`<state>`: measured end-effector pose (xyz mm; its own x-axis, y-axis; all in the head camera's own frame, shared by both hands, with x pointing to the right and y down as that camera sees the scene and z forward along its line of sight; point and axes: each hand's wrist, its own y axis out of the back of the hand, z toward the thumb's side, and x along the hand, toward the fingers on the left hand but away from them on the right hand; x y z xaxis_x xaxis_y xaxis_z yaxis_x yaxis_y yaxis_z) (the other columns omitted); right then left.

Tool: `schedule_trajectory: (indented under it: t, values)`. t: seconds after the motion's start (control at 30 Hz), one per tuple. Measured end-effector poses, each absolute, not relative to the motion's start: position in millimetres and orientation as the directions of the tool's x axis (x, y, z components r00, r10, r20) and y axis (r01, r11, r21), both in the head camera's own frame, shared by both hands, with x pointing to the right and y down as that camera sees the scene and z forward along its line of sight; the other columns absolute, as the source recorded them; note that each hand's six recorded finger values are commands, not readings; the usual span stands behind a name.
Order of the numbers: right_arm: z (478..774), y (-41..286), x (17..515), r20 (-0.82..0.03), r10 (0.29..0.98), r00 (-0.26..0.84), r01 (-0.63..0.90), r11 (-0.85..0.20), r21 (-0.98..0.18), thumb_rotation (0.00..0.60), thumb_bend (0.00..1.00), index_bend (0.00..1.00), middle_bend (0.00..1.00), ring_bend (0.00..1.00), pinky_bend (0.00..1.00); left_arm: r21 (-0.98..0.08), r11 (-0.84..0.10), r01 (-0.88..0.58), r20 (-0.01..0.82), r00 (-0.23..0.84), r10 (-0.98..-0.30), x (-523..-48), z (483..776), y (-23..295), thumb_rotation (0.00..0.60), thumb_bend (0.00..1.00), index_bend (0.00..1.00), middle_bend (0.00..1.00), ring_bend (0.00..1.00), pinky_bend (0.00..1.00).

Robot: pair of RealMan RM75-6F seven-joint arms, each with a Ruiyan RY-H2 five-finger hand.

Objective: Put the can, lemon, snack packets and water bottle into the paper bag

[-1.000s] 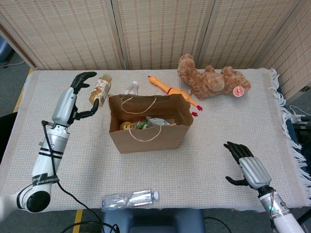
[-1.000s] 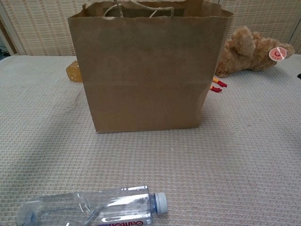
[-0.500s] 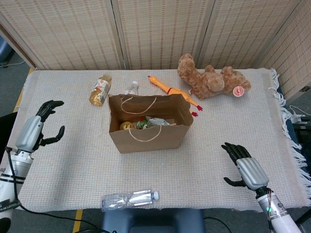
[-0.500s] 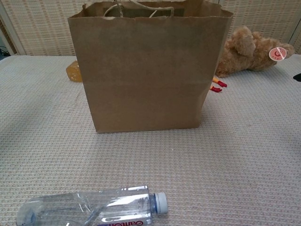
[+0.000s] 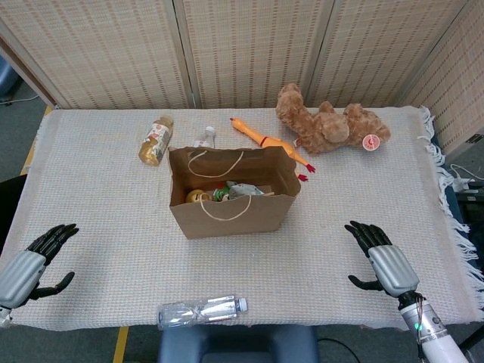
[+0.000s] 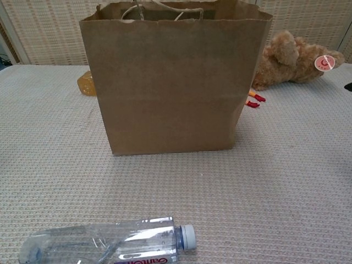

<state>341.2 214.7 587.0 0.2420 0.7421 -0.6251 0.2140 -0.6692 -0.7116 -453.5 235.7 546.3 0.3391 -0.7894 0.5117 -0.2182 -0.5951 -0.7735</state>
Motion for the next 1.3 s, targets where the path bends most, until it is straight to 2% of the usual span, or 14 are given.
schedule_trajectory:
  t: [0.17, 0.27, 0.83, 1.03, 1.3]
  values:
    - [587, 215, 341, -0.621, 0.745, 0.242, 0.217, -0.665, -0.714, 0.600, 0.12, 0.06, 0.00, 0.00, 0.00, -0.726, -0.651, -0.222, 0.556, 0.368, -0.746, -449, 544, 286, 0.600, 0.37, 0.00, 0.00, 0.00, 0.09]
    - [586, 215, 340, -0.619, 0.747, 0.243, 0.221, -0.664, -0.714, 0.600, 0.12, 0.06, 0.00, 0.00, 0.00, -0.724, -0.650, -0.229, 0.558, 0.358, -0.748, -443, 545, 298, 0.600, 0.37, 0.00, 0.00, 0.00, 0.08]
    - [584, 214, 343, -0.621, 0.743, 0.249, 0.249, -0.669, -0.700, 0.600, 0.12, 0.06, 0.00, 0.00, 0.00, -0.657, -0.687, -0.309, 0.606, 0.326, -0.726, -395, 555, 348, 0.600, 0.37, 0.00, 0.00, 0.00, 0.06]
    - [582, 213, 343, -0.616, 0.744, 0.257, 0.264, -0.668, -0.696, 0.600, 0.12, 0.06, 0.00, 0.00, 0.00, -0.636, -0.714, -0.295, 0.613, 0.370, -0.698, -377, 564, 358, 0.600, 0.37, 0.00, 0.00, 0.00, 0.06]
    - [582, 212, 345, -0.615, 0.746, 0.254, 0.268, -0.666, -0.696, 0.600, 0.12, 0.06, 0.00, 0.00, 0.00, -0.585, -0.775, -0.240, 0.622, 0.481, -0.618, -360, 571, 378, 0.600, 0.37, 0.00, 0.00, 0.00, 0.06]
